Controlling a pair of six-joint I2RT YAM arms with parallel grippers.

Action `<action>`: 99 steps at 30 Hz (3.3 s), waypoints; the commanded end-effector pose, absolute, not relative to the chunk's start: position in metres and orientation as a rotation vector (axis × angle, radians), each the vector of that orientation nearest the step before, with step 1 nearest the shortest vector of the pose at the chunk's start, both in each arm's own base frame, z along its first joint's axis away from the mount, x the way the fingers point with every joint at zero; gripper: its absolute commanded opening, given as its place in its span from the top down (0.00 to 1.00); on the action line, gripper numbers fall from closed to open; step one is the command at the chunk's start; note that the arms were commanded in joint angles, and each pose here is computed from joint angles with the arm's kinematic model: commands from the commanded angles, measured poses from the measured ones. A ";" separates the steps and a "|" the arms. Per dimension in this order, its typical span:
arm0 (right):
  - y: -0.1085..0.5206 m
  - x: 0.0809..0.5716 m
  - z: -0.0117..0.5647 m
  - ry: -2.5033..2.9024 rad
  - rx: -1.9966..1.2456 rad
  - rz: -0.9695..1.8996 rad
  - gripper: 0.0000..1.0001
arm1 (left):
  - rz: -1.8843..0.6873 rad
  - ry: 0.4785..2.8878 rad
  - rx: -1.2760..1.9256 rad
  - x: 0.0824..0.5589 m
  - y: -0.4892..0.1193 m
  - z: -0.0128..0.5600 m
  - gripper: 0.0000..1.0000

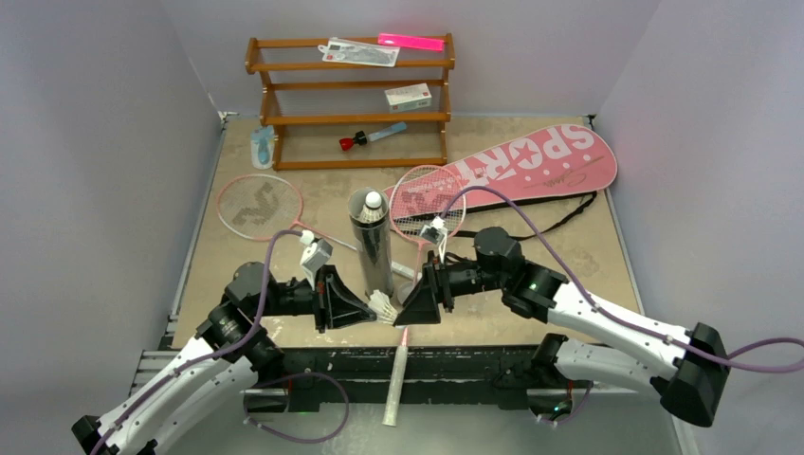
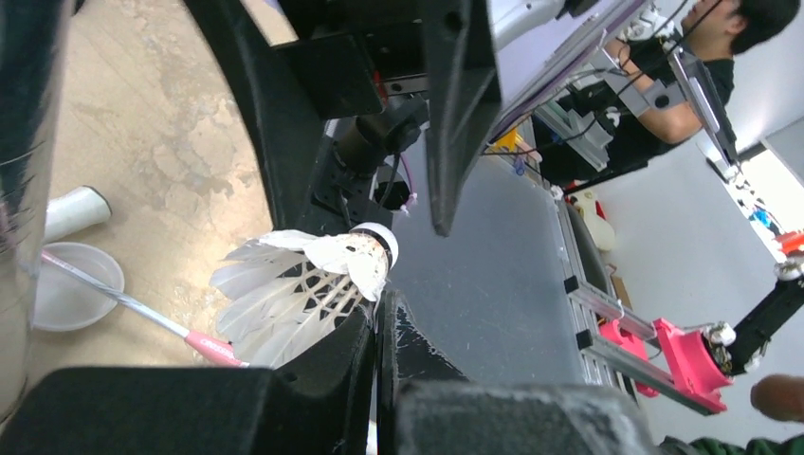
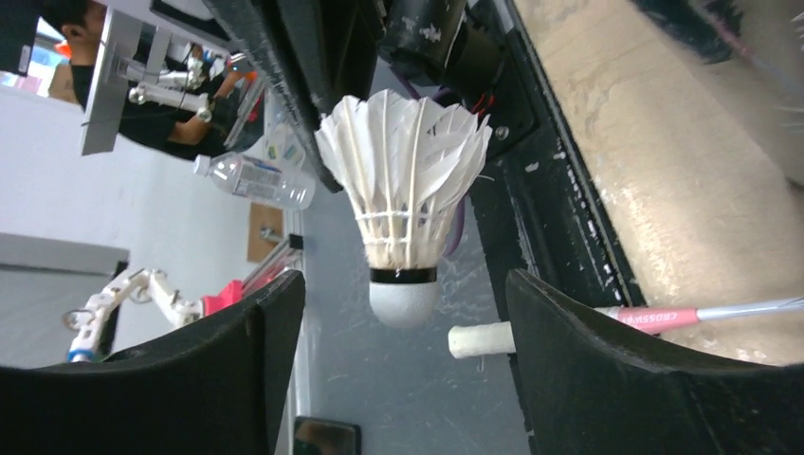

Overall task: Pack up the badminton gear
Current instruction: Adjust the shuttlecock, then place the shuttlecock at the shuttle tube.

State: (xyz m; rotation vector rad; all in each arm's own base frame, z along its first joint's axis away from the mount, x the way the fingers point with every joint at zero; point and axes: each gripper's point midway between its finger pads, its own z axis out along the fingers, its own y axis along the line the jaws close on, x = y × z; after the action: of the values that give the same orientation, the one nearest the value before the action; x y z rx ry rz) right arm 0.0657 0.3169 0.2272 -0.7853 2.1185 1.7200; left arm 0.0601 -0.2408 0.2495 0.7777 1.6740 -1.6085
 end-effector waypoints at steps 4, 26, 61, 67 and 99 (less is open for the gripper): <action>0.297 0.081 0.291 1.792 -0.723 1.593 0.18 | -1.644 1.647 0.404 0.077 -0.227 0.297 1.00; 0.322 0.091 0.316 1.507 -0.603 1.334 0.34 | -1.789 1.552 0.015 0.095 -0.212 0.313 1.00; 0.329 0.092 0.325 1.498 -0.580 1.365 0.65 | -1.863 1.545 0.115 0.084 -0.222 0.318 1.00; 0.327 0.094 0.326 1.500 -0.563 1.358 0.76 | -1.852 1.548 0.120 0.085 -0.222 0.317 1.00; 0.261 0.140 0.488 1.567 -0.667 0.774 0.80 | -0.762 1.469 0.584 0.155 -0.175 0.320 0.07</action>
State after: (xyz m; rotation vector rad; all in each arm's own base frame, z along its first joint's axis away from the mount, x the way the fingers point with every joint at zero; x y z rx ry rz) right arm 0.1322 0.2584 0.4860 -0.6066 1.5593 0.8746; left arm 0.1428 -0.1752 0.3052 0.4752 1.5826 -0.8935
